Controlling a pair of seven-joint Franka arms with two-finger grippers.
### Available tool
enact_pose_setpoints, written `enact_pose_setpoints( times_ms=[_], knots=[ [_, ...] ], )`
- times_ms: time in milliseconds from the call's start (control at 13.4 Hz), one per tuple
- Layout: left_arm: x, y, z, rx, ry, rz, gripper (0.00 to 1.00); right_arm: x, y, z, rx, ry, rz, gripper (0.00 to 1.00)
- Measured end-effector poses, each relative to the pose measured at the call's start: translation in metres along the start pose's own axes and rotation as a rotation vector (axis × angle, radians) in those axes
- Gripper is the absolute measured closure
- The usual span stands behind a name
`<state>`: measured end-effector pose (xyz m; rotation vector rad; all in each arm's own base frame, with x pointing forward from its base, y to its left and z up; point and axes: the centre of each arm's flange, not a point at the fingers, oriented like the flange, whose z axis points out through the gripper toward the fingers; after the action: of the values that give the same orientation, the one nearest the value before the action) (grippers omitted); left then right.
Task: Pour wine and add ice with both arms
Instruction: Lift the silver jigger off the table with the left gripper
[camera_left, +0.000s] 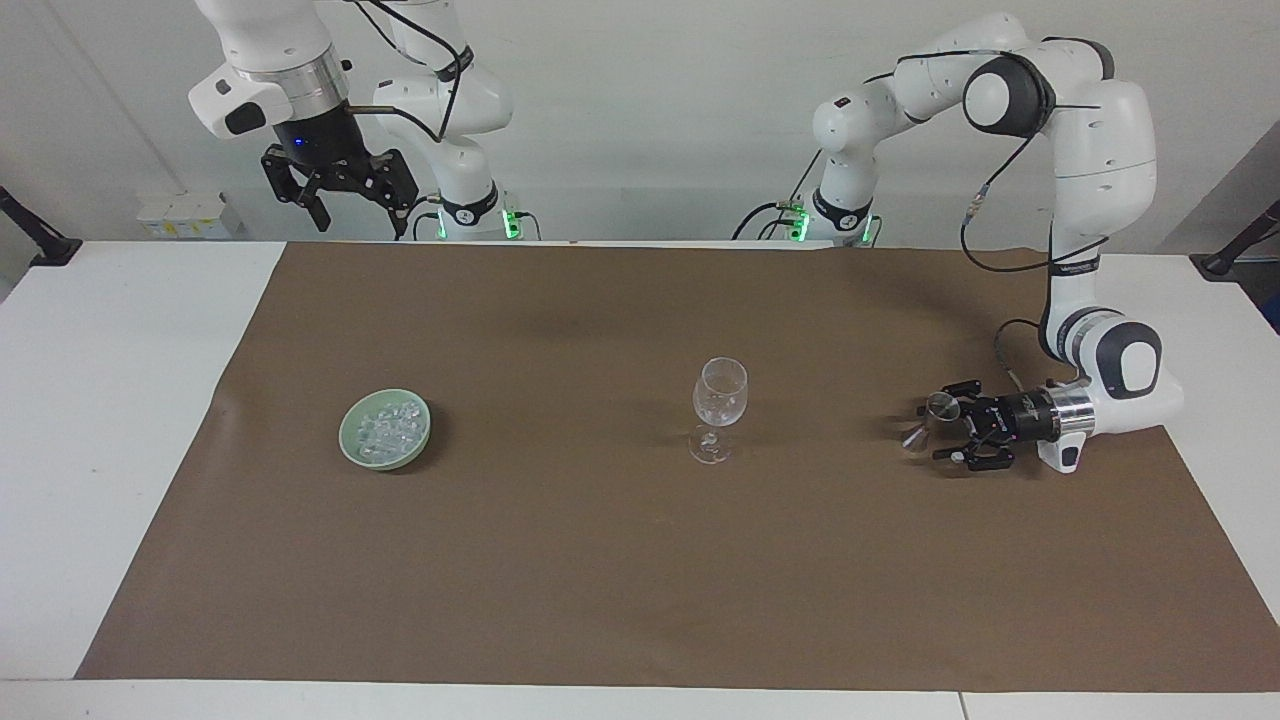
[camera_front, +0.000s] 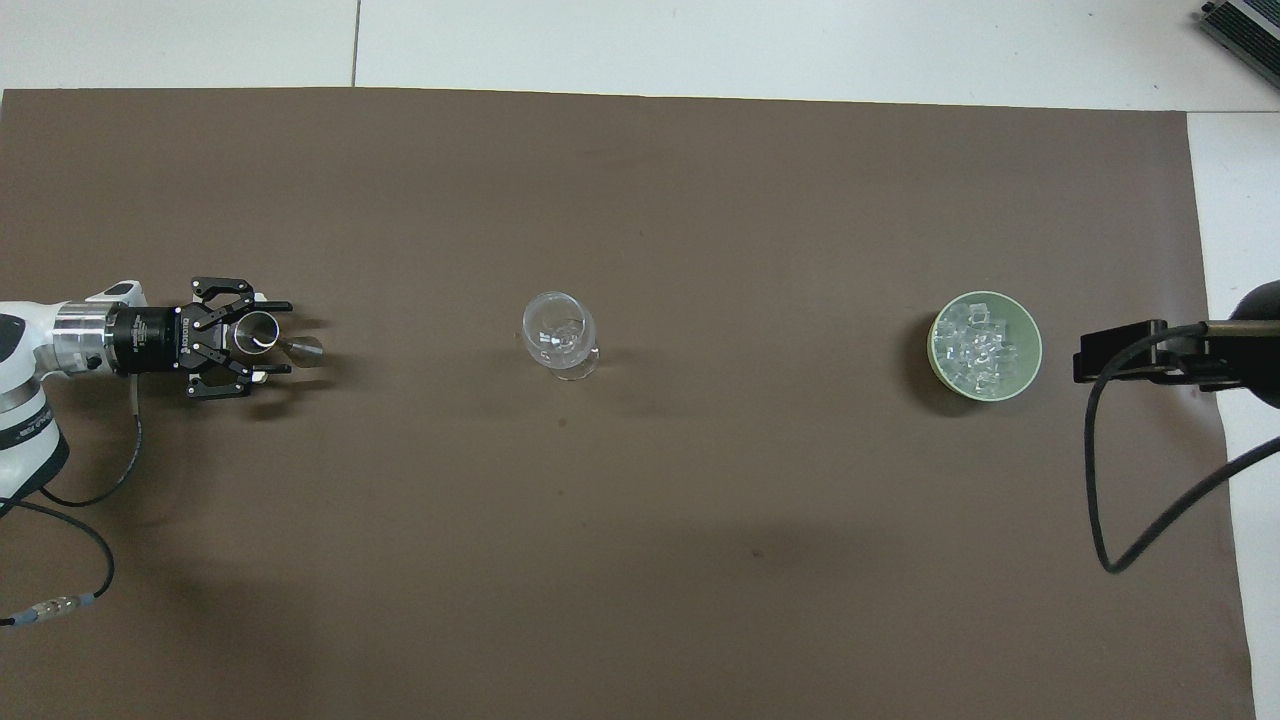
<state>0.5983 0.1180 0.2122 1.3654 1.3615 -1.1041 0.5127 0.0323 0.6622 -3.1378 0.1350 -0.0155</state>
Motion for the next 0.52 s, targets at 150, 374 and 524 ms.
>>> enact_pose_setpoints(
  times_ms=[150, 374, 524],
  knots=[
    [-0.0008, 0.0000, -0.0001, 0.003, -0.003, 0.009, 0.23, 0.0000, 0.0000, 0.0000, 0.000, 0.000, 0.000, 0.00],
    [-0.0012, 0.0001, -0.0005, 0.003, -0.004, 0.029, 0.24, 0.0000, 0.0000, 0.0000, 0.000, 0.000, 0.000, 0.00],
    [-0.0011, 0.0000, -0.0010, 0.002, -0.004, 0.039, 0.25, 0.0000, 0.0000, 0.0000, 0.000, 0.000, 0.000, 0.00]
  ],
)
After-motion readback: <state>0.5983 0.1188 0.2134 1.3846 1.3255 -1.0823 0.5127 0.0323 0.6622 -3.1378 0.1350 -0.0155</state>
